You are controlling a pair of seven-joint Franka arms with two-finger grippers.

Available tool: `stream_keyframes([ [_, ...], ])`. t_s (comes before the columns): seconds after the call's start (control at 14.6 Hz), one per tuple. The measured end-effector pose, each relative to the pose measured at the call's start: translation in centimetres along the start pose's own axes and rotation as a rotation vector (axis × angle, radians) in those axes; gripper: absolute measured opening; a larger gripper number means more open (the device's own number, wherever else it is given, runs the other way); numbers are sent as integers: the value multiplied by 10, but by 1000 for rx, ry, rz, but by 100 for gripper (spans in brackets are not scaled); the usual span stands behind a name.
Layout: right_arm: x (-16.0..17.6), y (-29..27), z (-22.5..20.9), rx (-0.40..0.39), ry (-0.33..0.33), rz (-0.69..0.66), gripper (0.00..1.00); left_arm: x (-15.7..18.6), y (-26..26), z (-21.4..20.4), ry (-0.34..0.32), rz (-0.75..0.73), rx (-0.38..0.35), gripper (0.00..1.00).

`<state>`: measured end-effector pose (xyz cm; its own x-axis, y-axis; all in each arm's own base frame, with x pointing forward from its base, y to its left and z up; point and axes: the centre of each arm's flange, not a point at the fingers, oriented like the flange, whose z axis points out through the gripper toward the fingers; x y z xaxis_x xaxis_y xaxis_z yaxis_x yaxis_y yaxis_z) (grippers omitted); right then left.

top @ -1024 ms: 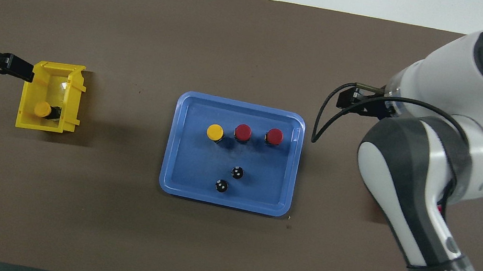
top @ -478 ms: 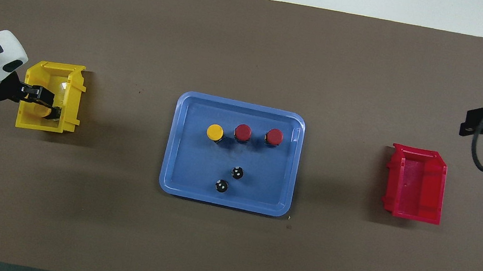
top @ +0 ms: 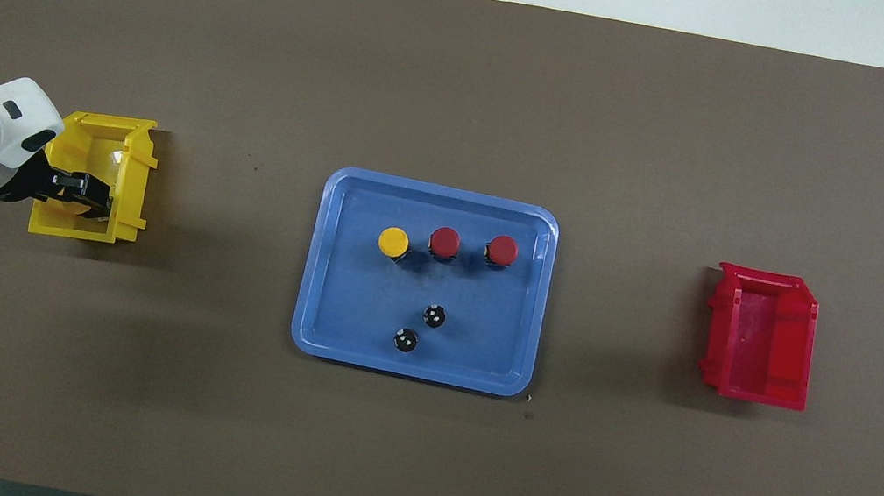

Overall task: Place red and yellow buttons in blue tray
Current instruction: 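Grasp the second yellow button with the left gripper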

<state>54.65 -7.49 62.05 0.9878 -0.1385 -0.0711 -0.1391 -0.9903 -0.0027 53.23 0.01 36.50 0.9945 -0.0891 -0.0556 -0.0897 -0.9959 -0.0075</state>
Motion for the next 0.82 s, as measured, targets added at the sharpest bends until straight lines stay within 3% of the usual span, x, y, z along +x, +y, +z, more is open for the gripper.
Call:
stream_keyframes([
  [0.2,-9,5,-4,-4,-29,8,100,-1,1,5,6,-6,0,78],
  [0.27,-10,5,-5,-4,-27,7,100,-1,1,4,11,-7,1,71],
  [0.41,-10,2,-4,-5,-29,2,100,1,1,2,20,-6,1,44],
  [0.55,-8,-1,1,-6,-33,-5,100,7,2,-18,7,-3,1,41],
  [0.68,-7,-4,4,-6,-38,-9,100,20,16,-70,-39,16,0,41],
  [0.82,-7,-6,5,-7,-40,-13,100,31,56,-123,-44,-23,-5,41],
])
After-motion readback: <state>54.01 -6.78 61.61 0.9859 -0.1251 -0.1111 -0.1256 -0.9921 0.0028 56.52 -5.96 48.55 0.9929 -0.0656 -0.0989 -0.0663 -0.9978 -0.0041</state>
